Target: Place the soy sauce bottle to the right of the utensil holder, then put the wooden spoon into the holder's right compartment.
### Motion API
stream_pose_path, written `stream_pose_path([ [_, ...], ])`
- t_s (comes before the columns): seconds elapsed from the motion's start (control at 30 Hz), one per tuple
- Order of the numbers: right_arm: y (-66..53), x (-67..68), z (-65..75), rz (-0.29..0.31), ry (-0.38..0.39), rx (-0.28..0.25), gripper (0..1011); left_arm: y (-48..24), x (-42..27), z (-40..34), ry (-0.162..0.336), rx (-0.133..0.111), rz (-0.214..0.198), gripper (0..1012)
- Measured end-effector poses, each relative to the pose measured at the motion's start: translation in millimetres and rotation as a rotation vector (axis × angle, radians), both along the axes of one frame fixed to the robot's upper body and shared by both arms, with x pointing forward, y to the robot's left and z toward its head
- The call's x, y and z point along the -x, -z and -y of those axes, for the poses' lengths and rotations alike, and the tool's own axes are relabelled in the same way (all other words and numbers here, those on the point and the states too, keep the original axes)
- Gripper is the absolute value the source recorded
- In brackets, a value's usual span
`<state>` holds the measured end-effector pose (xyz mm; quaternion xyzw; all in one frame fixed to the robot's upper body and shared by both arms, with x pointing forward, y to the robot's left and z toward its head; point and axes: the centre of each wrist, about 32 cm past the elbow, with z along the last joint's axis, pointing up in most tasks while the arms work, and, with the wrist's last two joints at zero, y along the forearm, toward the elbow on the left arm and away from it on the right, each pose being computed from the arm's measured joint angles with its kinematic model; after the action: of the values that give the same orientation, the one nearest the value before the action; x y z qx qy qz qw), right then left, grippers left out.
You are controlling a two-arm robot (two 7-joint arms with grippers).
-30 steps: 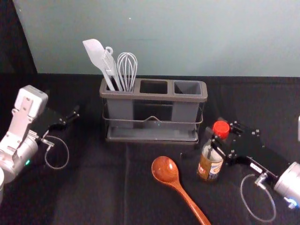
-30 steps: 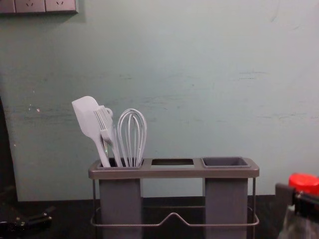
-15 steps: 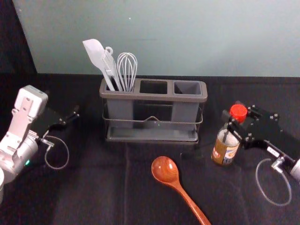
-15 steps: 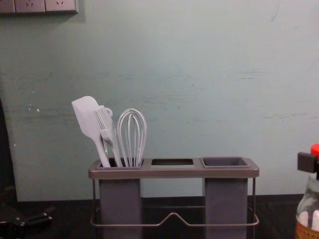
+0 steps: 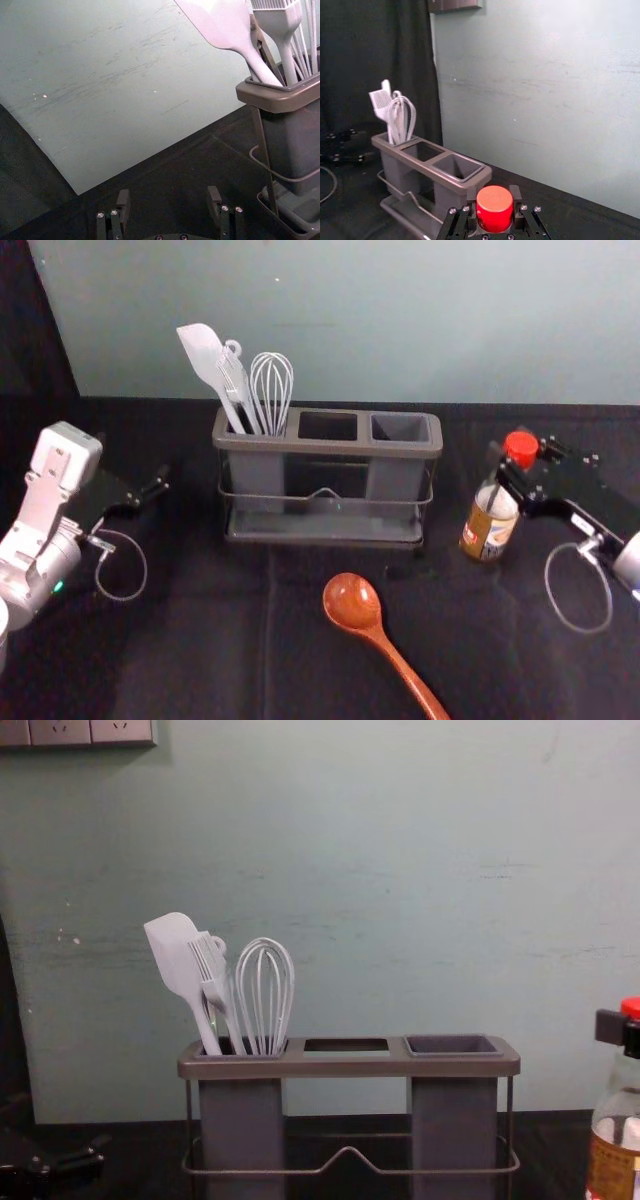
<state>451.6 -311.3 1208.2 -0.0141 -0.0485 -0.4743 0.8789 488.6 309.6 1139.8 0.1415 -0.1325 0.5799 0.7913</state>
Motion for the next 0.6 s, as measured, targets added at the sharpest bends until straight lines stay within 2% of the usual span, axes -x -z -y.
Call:
stream_pose_path([
  [0.03, 0.0, 0.0, 0.0, 0.0, 0.0, 0.0, 388, 0.0, 0.0, 0.0, 0.0, 0.0, 0.0, 1005],
  [0.13, 3.0, -13.6, -1.6, -0.015, 0.01, -0.014, 388, 0.0, 0.0, 0.0, 0.0, 0.0, 0.0, 1005],
  [0.27, 6.0, -25.2, -3.4, -0.028, 0.014, -0.027, 388, 0.0, 0.0, 0.0, 0.0, 0.0, 0.0, 1005],
  [0.6, 12.6, -47.3, -13.0, -0.042, 0.019, -0.044, 388, 0.0, 0.0, 0.0, 0.0, 0.0, 0.0, 1005],
])
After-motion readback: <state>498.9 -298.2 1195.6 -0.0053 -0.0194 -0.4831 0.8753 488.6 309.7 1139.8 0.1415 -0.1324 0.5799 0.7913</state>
